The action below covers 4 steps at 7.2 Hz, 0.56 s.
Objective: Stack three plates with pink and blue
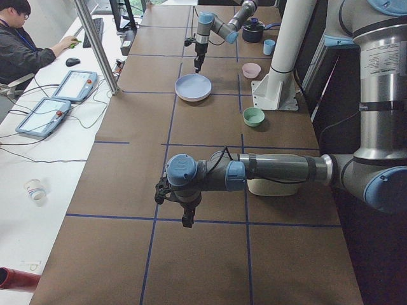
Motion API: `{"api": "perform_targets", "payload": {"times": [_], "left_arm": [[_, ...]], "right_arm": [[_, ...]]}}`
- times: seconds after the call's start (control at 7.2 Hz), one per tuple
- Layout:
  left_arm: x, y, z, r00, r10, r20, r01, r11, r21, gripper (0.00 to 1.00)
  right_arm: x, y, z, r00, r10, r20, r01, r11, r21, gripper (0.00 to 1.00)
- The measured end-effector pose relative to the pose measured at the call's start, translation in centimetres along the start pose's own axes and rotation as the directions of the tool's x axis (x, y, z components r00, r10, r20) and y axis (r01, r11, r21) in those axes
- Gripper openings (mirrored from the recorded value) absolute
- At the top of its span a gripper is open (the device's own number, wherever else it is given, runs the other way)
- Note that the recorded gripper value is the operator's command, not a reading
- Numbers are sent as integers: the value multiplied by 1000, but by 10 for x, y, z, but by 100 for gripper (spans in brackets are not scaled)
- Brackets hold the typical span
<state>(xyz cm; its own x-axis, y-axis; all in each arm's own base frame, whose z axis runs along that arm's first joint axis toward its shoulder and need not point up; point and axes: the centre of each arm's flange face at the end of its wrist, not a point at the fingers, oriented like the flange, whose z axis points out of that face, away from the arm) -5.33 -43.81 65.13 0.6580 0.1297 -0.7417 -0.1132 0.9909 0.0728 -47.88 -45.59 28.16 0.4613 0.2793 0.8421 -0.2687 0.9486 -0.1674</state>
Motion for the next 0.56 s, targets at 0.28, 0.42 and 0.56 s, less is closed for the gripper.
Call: {"api": "perform_targets", "payload": {"times": [0.28, 0.42, 0.56], "left_arm": [[-1, -1, 1, 1000, 6, 6, -6, 1000, -2, 100], [-1, -2, 2, 1000, 6, 7, -6, 1000, -4, 100], [-1, -3, 2, 1000, 8, 8, -8, 1000, -5, 100]], "right_arm": [[23, -54, -31, 996, -69, -52, 66, 996, -62, 100], [48, -95, -53, 987, -129, -94, 122, 989, -79, 100], [90, -143, -80, 969, -204, -140, 192, 977, -95, 100]]}}
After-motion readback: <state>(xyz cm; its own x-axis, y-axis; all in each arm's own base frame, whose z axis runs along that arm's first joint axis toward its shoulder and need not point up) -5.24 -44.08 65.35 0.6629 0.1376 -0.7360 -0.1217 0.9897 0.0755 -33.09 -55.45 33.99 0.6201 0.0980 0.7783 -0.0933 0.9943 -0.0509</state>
